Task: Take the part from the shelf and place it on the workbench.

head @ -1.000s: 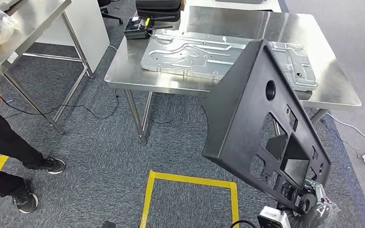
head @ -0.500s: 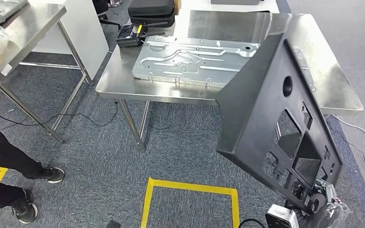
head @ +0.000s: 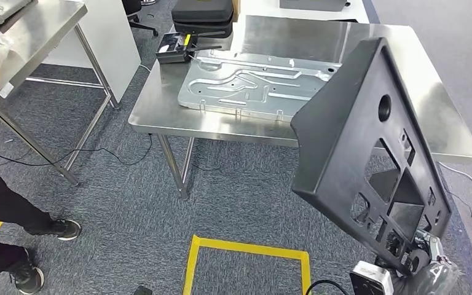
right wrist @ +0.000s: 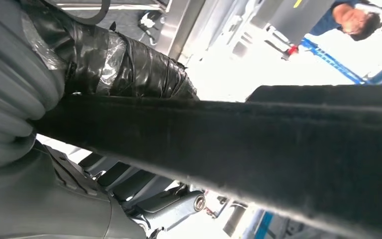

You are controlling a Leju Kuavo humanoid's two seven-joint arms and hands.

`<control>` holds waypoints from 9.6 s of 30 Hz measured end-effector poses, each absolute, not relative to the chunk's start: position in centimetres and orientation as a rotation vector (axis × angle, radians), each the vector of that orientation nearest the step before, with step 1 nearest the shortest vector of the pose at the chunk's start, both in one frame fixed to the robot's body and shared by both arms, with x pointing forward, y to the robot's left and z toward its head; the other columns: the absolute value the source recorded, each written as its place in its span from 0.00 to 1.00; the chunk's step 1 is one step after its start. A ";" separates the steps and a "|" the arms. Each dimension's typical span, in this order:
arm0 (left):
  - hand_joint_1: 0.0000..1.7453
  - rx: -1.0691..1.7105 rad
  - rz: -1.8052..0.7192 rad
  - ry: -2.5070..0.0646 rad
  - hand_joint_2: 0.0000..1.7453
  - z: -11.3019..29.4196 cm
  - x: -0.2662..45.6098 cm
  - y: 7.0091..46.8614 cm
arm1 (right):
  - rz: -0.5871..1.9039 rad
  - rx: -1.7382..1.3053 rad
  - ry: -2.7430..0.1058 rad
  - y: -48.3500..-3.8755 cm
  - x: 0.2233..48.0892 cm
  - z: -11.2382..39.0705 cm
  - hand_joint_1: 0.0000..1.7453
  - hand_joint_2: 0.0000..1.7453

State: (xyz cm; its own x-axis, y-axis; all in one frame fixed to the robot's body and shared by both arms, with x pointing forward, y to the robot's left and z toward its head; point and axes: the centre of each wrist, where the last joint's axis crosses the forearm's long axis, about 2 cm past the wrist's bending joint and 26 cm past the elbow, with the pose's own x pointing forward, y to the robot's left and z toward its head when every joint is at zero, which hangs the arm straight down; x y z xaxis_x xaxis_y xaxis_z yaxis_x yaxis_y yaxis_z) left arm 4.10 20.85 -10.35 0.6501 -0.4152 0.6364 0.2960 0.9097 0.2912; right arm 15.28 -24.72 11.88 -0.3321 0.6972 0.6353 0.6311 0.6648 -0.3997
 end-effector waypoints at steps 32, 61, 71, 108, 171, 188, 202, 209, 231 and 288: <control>0.00 0.167 -0.410 -0.761 1.00 -10.4 4.0 20.9 | 0.094 -1.033 -2.041 -25.0 15.5 11.8 1.00 1.00; 0.00 0.170 -0.416 -0.772 1.00 -10.3 4.4 20.9 | 0.081 -1.053 -2.074 -25.5 16.2 12.4 1.00 1.00; 0.00 0.170 -0.421 -0.771 1.00 -10.3 4.5 20.9 | 0.080 -1.058 -2.077 -25.8 16.2 12.5 1.00 1.00; 0.00 0.125 -0.422 -0.779 0.00 -10.4 4.5 20.9 | 0.141 -1.087 -2.135 -25.6 17.5 13.5 0.94 1.00; 0.00 0.047 -0.698 -0.773 0.00 -9.4 9.2 19.7 | 1.322 -1.421 -1.414 -23.2 38.9 12.1 0.93 1.00; 0.00 0.050 -0.696 -0.770 0.00 -9.4 9.1 19.7 | 1.359 -1.337 -1.430 -21.0 38.4 11.0 0.00 1.00; 0.00 0.083 -0.620 -0.769 0.00 -9.8 7.7 20.3 | 1.347 -1.473 -1.518 -25.4 34.9 12.0 0.00 0.00; 0.00 0.122 -0.574 -0.759 0.00 -10.1 6.4 21.2 | 1.340 -1.537 -1.527 -31.5 28.9 12.2 0.00 0.00; 0.00 0.288 -0.520 -0.718 0.00 -10.2 5.2 21.2 | 0.633 -1.328 -2.188 -29.8 18.0 16.9 0.00 1.00; 0.00 0.334 -0.457 -0.670 0.00 -10.2 4.8 21.0 | -0.123 -0.915 -2.070 -26.7 15.4 13.0 0.00 0.00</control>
State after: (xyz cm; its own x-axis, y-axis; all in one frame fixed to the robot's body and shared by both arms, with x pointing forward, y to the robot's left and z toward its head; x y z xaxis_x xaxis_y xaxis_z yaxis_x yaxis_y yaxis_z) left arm 4.80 21.02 -10.15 0.6919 -0.5054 0.5156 0.2956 0.8498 0.4364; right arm 15.35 -26.71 12.99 -0.3736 0.5635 0.7368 0.6467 0.7277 -0.2286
